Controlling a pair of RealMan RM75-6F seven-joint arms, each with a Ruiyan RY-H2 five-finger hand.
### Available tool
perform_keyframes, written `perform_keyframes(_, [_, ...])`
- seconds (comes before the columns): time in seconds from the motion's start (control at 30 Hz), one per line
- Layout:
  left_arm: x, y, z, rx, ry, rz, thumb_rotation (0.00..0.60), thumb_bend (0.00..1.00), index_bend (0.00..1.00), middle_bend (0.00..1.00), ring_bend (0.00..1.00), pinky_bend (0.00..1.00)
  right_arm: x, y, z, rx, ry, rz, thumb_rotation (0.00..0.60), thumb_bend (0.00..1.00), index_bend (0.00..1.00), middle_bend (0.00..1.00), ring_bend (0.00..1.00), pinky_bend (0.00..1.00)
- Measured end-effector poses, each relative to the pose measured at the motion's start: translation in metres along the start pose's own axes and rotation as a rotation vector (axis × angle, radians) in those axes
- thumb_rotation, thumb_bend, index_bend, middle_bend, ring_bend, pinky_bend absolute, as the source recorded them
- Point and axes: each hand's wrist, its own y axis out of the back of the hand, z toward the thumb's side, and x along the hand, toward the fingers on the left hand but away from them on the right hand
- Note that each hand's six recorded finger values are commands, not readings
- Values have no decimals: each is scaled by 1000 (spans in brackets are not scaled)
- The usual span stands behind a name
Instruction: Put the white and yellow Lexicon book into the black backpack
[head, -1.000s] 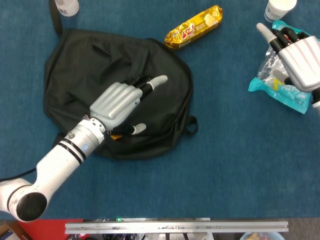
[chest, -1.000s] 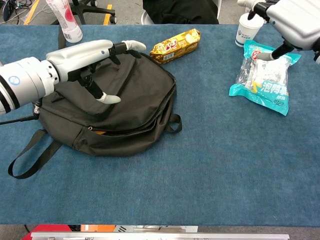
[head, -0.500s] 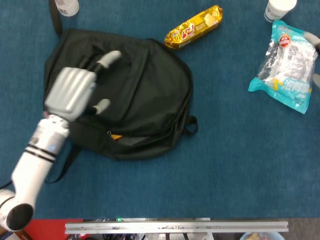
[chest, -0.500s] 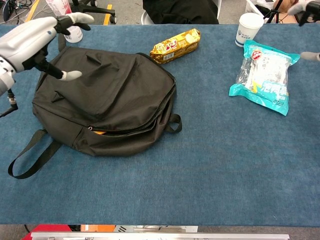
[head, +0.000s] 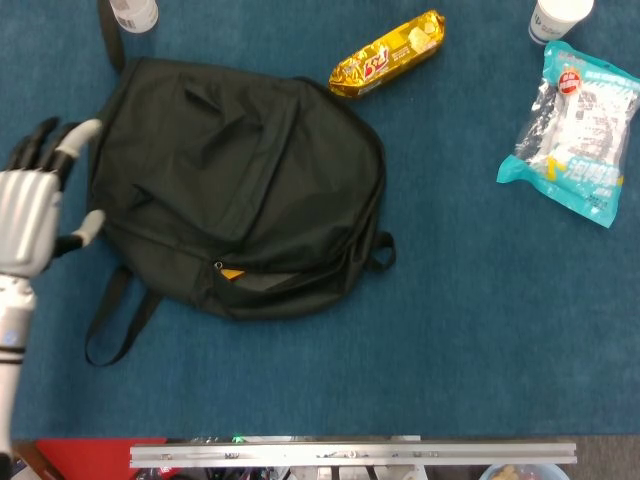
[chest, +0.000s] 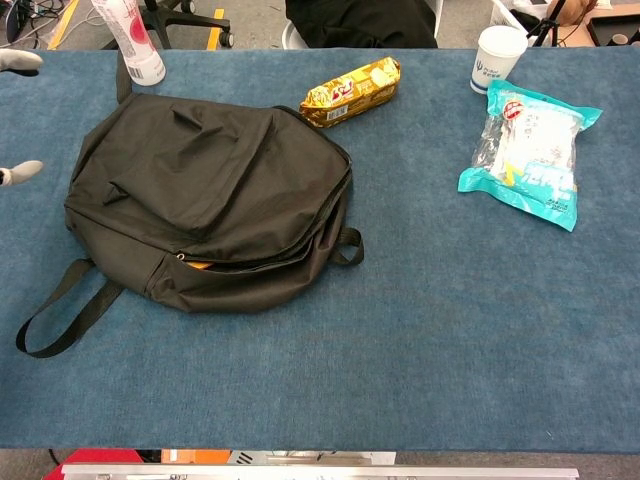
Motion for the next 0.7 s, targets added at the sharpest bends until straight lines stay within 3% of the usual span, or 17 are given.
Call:
perform_keyframes(0.17, [-24, 7, -18, -24, 45, 37, 600, 196, 149, 180, 103, 173, 22, -3, -14, -16, -50, -10, 600, 169, 359, 440, 372, 527])
perform_keyframes(0.37, [-49, 9, -28, -8, 64, 19, 600, 196, 149, 180, 103, 173, 41, -2, -23, -32, -96, -30, 600, 169, 359, 447, 372, 527])
perform_keyframes(0.7, [-58, 11, -25, -3, 43, 19, 600, 196, 154, 180, 103, 173, 53, 2, -24, -78, -120, -58, 600, 169, 385, 450, 376, 527])
